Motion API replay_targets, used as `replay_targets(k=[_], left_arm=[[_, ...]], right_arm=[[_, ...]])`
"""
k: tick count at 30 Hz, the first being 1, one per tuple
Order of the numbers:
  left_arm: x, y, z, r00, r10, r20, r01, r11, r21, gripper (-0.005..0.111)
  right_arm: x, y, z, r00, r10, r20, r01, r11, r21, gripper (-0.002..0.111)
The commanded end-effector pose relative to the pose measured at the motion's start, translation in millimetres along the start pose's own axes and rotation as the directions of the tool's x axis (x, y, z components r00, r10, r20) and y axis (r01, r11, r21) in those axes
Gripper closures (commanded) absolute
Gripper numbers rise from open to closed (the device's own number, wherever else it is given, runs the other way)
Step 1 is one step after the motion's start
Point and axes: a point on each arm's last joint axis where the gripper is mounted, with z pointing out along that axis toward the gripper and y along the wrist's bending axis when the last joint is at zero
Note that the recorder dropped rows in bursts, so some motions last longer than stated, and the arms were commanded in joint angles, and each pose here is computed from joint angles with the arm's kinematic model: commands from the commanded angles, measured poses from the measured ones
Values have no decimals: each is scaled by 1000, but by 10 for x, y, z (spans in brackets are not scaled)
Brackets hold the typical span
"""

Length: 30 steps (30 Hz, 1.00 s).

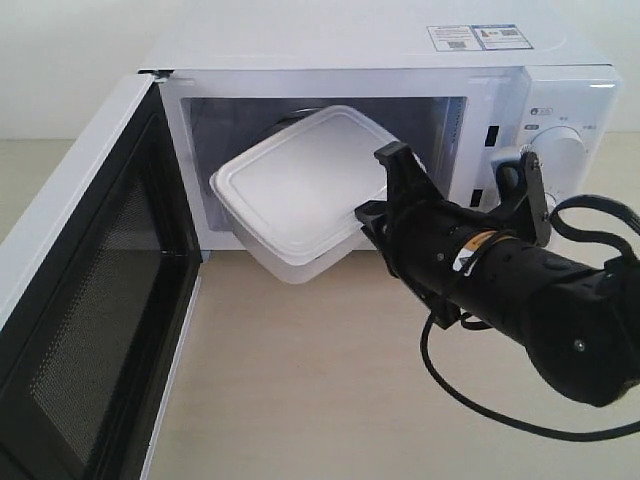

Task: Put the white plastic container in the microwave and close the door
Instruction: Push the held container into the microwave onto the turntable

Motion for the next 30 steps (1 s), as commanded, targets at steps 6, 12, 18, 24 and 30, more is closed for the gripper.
replay_targets(k=[6, 12, 18, 24, 30], left_arm=[[-20, 2, -2, 1000, -6, 10, 6, 1000, -2, 102], [-20, 2, -2, 1000, -6, 10, 6, 1000, -2, 102], [-20, 2, -2, 1000, -6, 10, 6, 1000, -2, 102], [-20, 2, -2, 1000, -6, 10, 6, 1000, -2, 102], [-18, 2, -2, 1000, -6, 8, 6, 1000, -1, 102]], right_arm=[[-67, 145, 84, 997, -12, 75, 14, 1000, -26, 109], [-72, 27, 167, 993, 49, 109, -51, 999, 9, 109], [-49, 165, 374, 993, 41, 110, -38, 999, -32, 109], [-52, 180, 504, 988, 77, 134, -74, 997, -25, 109], [-70, 96, 609, 976, 111, 187, -110, 994, -16, 109]])
